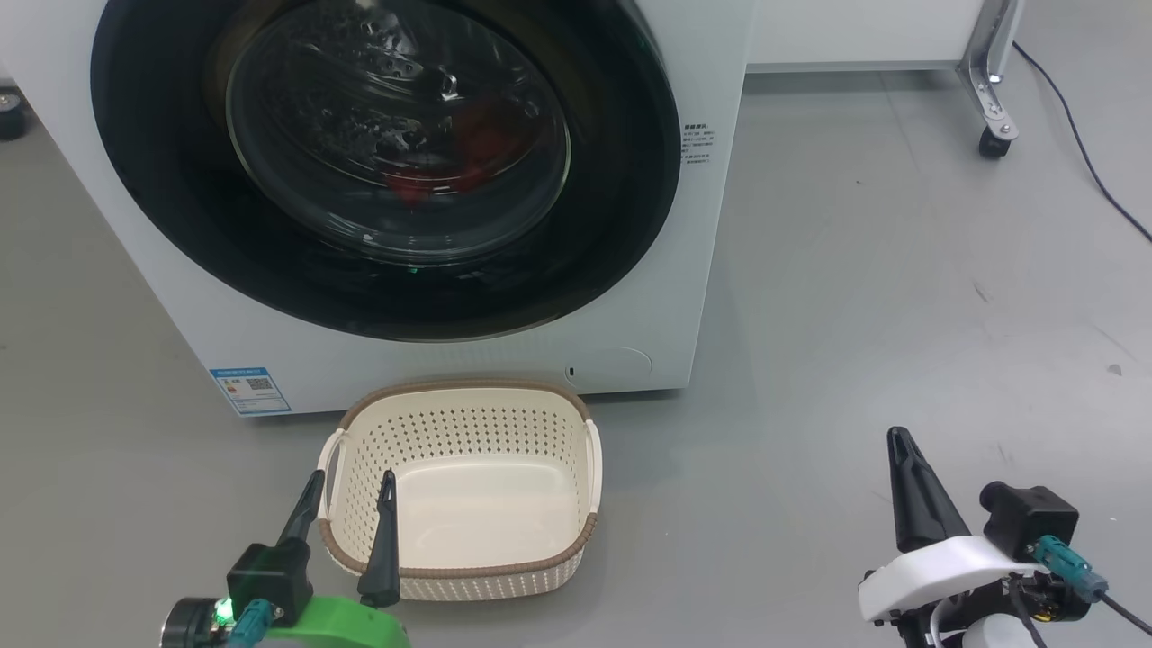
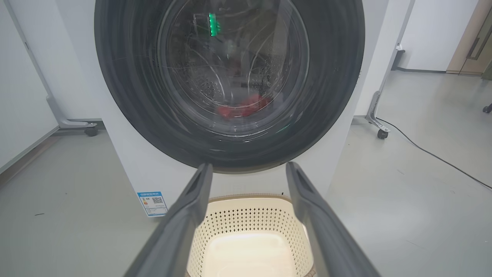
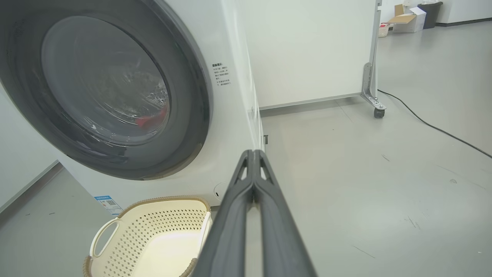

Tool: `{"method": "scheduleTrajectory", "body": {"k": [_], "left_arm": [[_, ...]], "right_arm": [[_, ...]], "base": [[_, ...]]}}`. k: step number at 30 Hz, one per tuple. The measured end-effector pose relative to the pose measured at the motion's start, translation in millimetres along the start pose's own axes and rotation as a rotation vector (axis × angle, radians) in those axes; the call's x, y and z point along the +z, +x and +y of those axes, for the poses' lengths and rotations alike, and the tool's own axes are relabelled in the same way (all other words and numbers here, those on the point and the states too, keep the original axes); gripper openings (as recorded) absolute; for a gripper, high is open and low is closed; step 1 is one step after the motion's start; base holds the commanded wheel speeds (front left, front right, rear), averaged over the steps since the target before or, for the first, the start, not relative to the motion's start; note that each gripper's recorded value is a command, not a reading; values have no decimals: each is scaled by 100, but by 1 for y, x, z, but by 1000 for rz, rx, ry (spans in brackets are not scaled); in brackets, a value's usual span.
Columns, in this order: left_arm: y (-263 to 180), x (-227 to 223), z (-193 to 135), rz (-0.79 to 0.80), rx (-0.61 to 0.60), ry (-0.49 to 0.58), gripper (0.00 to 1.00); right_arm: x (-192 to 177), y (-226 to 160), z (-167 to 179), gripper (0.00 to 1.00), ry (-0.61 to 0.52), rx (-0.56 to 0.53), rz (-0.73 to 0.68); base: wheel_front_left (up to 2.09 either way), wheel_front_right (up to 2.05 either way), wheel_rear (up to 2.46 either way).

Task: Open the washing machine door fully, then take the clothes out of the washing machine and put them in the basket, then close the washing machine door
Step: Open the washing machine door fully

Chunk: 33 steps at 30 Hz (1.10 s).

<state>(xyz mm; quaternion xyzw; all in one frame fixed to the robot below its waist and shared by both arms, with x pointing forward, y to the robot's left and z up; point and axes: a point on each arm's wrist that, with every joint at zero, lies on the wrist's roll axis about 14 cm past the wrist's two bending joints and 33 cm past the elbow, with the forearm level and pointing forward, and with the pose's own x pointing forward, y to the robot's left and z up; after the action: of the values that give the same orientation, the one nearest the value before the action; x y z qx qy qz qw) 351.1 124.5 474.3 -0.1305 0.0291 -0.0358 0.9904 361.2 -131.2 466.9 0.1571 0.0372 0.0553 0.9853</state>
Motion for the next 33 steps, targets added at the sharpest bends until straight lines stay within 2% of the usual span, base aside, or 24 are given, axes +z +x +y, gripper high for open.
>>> {"method": "scheduleTrajectory", "body": {"k": [4, 9, 13, 14, 20, 27, 33], "left_arm": [[3, -1, 1, 2, 0, 8, 100], [12, -1, 1, 4, -2, 18, 100], [22, 1, 1, -1, -2, 13, 100], [22, 1, 1, -1, -2, 13, 100], [36, -2, 2, 4, -1, 22, 100], [56, -4, 3, 3, -1, 16, 100], [71, -10, 8, 13, 7, 15, 100]], "right_arm": [[0, 6, -8, 0, 116, -38, -8], [6, 21, -18, 0, 326, -74, -42], [13, 40, -24, 0, 454, -87, -60], [13, 40, -24, 0, 454, -87, -60], [19, 74, -25, 0, 658, -78, -43], [34, 123, -12, 0, 863, 9, -12], [47, 165, -2, 0, 997, 89, 13]], "base": [[0, 0, 0], [0, 0, 0], [0, 0, 0], [0, 0, 0], [0, 0, 0], [0, 0, 0], [0, 0, 0]]}}
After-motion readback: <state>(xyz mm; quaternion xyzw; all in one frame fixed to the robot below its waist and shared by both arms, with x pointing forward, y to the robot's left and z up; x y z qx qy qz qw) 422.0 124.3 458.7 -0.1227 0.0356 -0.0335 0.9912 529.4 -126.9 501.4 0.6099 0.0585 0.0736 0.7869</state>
